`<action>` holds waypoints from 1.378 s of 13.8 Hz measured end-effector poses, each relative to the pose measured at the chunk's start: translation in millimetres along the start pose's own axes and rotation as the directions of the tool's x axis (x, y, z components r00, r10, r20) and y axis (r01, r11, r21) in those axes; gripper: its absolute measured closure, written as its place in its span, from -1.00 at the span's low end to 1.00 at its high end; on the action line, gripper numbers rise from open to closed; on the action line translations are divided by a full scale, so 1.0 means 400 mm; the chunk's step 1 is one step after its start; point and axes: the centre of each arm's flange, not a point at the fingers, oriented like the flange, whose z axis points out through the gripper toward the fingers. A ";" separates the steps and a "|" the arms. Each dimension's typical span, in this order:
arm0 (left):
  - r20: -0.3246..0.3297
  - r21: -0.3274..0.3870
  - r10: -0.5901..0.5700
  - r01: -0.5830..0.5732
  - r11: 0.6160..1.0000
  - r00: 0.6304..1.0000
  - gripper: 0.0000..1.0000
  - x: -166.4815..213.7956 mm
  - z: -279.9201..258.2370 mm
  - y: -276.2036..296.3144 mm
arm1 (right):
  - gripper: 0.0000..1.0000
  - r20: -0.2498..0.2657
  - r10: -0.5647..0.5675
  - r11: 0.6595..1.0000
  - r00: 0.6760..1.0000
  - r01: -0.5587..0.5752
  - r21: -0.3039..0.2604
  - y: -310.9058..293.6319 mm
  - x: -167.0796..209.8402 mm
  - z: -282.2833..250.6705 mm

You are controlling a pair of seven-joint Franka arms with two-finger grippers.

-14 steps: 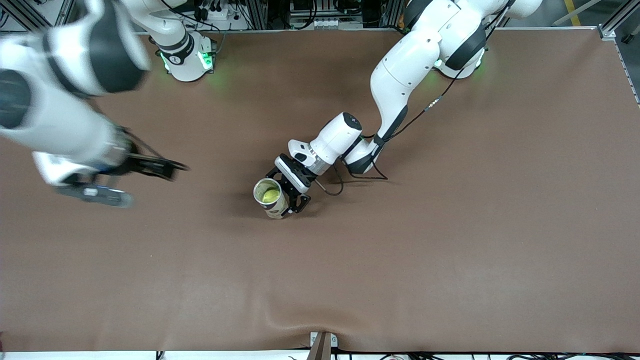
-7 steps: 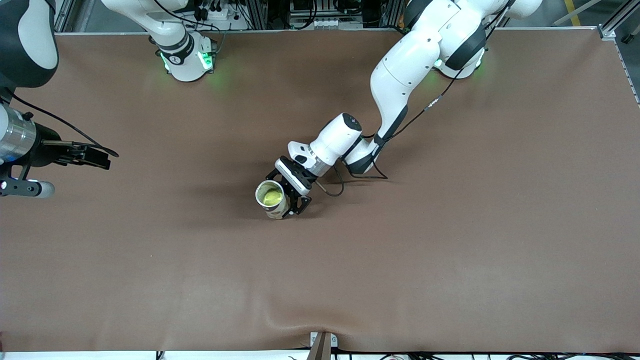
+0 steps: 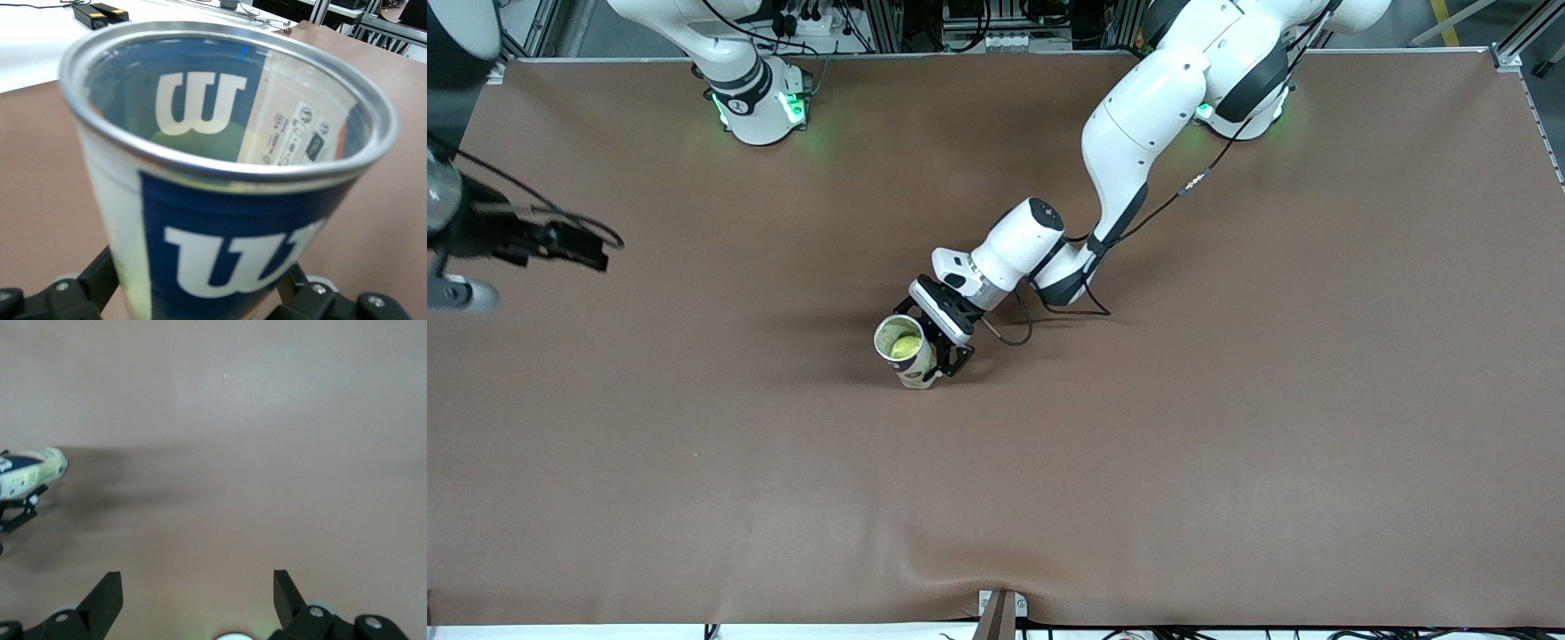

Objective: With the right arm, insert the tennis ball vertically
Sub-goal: 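Lower the upright can onto the table and open the left gripper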

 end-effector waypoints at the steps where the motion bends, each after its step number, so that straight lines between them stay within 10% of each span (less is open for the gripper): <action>1: 0.000 0.000 0.000 0.000 1.000 1.000 -1.00 0.000 0.000 -0.001 | -1.00 0.002 -0.006 1.000 1.000 0.006 -0.001 -0.005 -0.016 -0.013; 10: 0.088 -0.006 -0.005 0.005 1.000 0.996 -1.00 -0.020 0.017 -0.004 | -1.00 -0.165 -0.013 1.000 0.986 0.014 0.002 -0.001 -0.125 0.025; 19: 0.166 0.008 0.011 -0.013 1.000 0.986 -1.00 -0.015 -0.021 -0.027 | -1.00 -0.196 -0.004 1.000 0.981 0.005 0.006 0.012 -0.133 0.044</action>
